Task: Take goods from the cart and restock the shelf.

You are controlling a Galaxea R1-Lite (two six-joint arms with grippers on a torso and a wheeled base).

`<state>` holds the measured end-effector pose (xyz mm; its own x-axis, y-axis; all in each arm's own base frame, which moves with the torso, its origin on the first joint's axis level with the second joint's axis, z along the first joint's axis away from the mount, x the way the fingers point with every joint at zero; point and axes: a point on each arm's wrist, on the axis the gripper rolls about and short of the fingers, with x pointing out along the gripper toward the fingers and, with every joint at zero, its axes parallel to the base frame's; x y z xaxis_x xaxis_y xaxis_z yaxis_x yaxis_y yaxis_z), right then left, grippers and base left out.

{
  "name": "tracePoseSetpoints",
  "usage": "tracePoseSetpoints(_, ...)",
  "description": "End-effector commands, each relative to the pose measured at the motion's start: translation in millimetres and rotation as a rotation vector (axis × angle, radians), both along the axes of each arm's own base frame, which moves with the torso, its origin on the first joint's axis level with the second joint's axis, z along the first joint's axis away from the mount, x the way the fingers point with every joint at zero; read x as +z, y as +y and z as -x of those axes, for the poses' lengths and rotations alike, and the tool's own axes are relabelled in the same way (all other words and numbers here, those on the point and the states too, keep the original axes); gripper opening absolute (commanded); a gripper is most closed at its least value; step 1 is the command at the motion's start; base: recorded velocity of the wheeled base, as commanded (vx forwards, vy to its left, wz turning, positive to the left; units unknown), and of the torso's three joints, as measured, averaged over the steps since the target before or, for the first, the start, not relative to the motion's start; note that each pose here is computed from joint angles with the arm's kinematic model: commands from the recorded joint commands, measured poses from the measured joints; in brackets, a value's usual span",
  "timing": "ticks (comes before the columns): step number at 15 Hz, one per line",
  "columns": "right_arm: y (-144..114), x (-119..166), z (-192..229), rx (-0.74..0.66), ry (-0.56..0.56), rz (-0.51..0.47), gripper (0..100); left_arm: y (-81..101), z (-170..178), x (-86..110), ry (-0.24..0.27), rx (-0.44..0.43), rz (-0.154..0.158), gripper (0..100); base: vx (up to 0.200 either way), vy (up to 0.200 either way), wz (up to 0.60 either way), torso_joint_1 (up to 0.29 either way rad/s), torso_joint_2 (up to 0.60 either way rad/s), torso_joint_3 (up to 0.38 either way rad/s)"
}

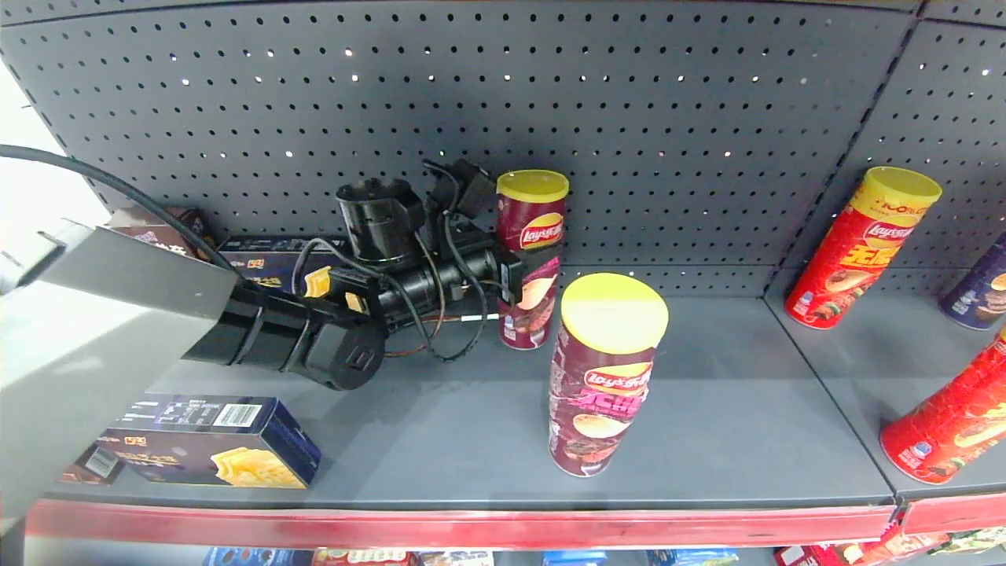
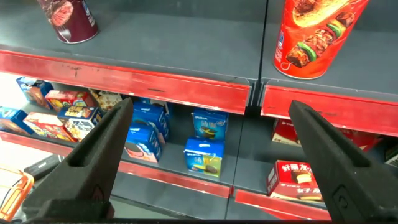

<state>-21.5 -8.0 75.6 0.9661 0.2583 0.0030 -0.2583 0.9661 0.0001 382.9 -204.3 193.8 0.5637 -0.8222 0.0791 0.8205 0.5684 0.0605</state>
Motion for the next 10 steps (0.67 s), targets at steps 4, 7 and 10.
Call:
tracePoseSetpoints(4,0.0,0.1,-0.1,0.001,0.001,0.002,100,-12.1,-15.1,-4.6,-0.023,-0.011,0.012,0,0.0,0.0,0.0,0.0,0.0,0.0)
tracePoseSetpoints(7,0.0,0.1,-0.1,0.0,0.001,0.0,100,-16.5,-17.6,-10.1,-0.02,-0.015,0.011,0,0.0,0.0,0.0,0.0,0.0,0.0)
tracePoseSetpoints(10,0.0,0.1,-0.1,0.0,0.001,0.0,100,-19.4,-17.1,-11.0,-0.023,-0.021,0.01,100,0.0,0.0,0.0,0.0,0.0,0.0)
